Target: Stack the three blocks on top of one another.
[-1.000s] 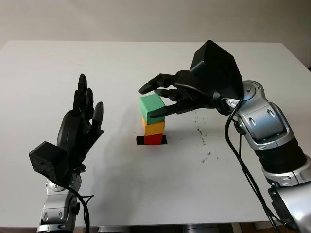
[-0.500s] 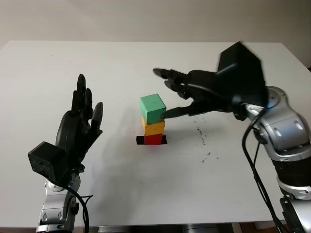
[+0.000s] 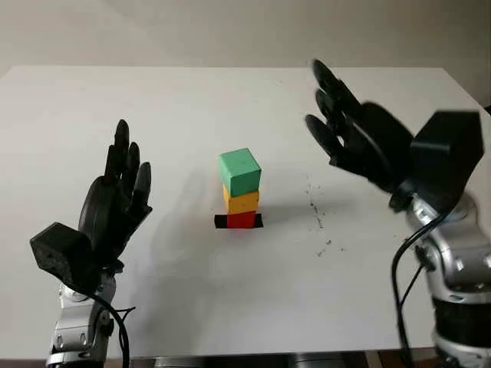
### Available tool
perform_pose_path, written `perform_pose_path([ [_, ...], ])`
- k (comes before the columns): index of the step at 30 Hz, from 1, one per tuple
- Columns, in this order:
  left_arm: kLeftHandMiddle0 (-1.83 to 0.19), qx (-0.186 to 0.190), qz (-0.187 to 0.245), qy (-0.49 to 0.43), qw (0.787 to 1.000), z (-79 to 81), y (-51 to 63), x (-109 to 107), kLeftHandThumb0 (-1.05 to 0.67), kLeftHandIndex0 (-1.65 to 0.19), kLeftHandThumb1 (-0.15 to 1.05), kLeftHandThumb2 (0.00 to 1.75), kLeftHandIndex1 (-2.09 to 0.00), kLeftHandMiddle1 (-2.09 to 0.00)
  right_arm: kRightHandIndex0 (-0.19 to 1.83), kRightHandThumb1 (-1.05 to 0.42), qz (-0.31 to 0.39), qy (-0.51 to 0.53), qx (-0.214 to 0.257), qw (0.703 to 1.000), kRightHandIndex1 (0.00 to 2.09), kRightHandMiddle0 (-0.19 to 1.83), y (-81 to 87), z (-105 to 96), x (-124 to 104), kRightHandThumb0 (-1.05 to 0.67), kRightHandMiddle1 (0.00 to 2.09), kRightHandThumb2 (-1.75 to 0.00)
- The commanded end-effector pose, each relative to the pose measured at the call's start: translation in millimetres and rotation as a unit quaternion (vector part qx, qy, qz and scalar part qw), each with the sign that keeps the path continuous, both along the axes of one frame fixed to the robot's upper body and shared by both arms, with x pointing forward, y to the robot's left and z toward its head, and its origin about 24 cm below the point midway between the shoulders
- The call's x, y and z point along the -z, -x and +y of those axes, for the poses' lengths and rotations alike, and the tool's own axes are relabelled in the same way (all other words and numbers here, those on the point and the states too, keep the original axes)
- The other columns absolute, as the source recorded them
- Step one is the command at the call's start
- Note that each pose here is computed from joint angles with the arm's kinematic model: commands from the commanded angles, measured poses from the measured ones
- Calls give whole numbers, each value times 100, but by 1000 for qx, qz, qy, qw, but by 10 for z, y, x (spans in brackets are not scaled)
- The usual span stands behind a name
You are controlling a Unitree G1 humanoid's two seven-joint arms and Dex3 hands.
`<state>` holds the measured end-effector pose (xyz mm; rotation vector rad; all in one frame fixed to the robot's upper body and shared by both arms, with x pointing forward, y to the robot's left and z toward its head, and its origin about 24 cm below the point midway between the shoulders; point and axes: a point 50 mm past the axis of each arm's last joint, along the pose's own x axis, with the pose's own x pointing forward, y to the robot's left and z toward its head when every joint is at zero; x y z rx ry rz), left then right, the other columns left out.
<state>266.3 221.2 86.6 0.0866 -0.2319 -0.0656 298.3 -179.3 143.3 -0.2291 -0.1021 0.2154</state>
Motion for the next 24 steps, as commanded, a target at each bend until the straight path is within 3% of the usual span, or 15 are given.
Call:
perform_pose_path([
  [1, 19, 3, -7, -2, 1000, 26, -39, -44, -69, 19, 105, 66, -2, -4, -19, -105, 6, -22, 24, 999, 0, -19, 3, -27, 125, -64, 0, -66],
  [6, 19, 11, -6, -5, 1000, 24, -77, -54, -71, 19, 105, 65, -2, -3, -19, -105, 25, -51, 46, 997, 0, -19, 26, 3, 355, -69, 0, -68],
  [12, 19, 13, -4, -8, 1000, -10, -91, -57, -73, 19, 105, 64, -2, -3, -19, -105, 49, -114, 25, 992, 0, -19, 93, 108, 508, -72, 0, -71],
  [24, 19, 22, -5, -4, 1000, -60, -55, -43, -75, 19, 105, 63, -3, -5, -19, -105, 70, -113, 4, 991, 0, -19, 179, 200, 593, -77, 0, -74],
])
